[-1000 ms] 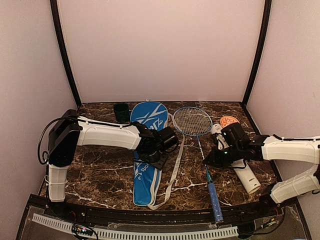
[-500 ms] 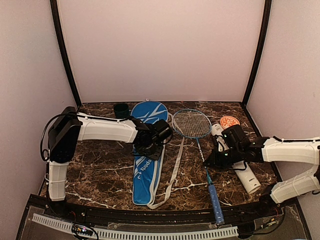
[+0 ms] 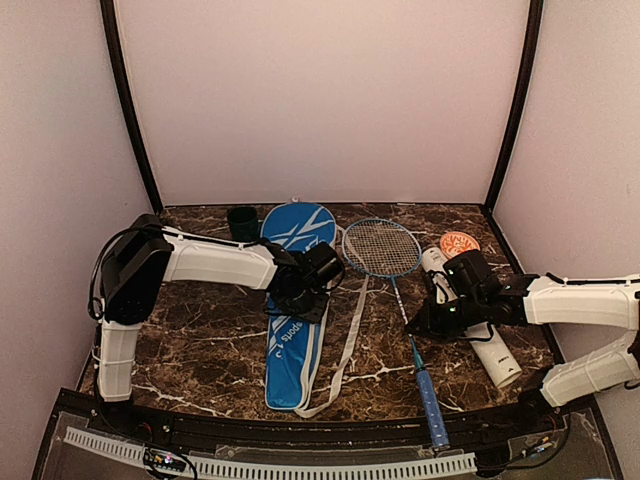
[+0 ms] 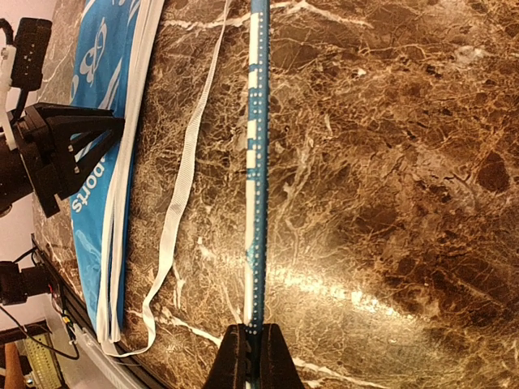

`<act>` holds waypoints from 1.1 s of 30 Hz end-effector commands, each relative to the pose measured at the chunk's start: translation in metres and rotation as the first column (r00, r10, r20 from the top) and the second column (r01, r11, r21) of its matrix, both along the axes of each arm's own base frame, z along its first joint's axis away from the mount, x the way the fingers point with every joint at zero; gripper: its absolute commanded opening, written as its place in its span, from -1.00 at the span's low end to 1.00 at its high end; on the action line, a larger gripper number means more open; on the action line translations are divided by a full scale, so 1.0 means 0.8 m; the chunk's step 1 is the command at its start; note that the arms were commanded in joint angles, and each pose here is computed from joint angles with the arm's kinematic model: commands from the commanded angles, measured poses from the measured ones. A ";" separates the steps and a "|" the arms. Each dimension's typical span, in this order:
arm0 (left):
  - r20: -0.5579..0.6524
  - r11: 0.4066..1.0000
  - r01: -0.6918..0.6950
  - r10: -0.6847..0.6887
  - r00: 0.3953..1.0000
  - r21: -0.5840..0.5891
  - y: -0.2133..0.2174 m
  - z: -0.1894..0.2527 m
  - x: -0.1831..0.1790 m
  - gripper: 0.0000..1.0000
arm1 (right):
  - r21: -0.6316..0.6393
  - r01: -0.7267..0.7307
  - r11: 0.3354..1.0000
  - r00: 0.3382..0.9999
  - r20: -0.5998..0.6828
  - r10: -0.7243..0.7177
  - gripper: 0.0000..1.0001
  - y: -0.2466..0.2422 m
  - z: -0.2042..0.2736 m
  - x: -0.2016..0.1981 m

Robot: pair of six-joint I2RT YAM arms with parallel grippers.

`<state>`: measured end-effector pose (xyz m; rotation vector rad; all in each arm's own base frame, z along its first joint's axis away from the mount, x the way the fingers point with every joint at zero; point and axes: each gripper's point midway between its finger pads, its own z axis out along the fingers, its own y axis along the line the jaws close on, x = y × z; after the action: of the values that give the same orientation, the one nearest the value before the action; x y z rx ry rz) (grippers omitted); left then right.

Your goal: Pack up the badminton gear

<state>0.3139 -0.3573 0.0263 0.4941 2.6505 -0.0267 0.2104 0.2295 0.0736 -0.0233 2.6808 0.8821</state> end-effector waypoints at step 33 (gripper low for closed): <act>0.113 0.947 -0.022 0.061 0.992 -0.320 0.003 0.119 0.014 -1.00 | -0.013 -0.170 0.985 0.985 -0.037 0.170 -1.00 0.002 0.007 -0.073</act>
<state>0.3195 -0.3472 0.0851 0.3658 2.5607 -0.2659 0.1726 0.2322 0.0861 -0.1938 2.7075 0.9094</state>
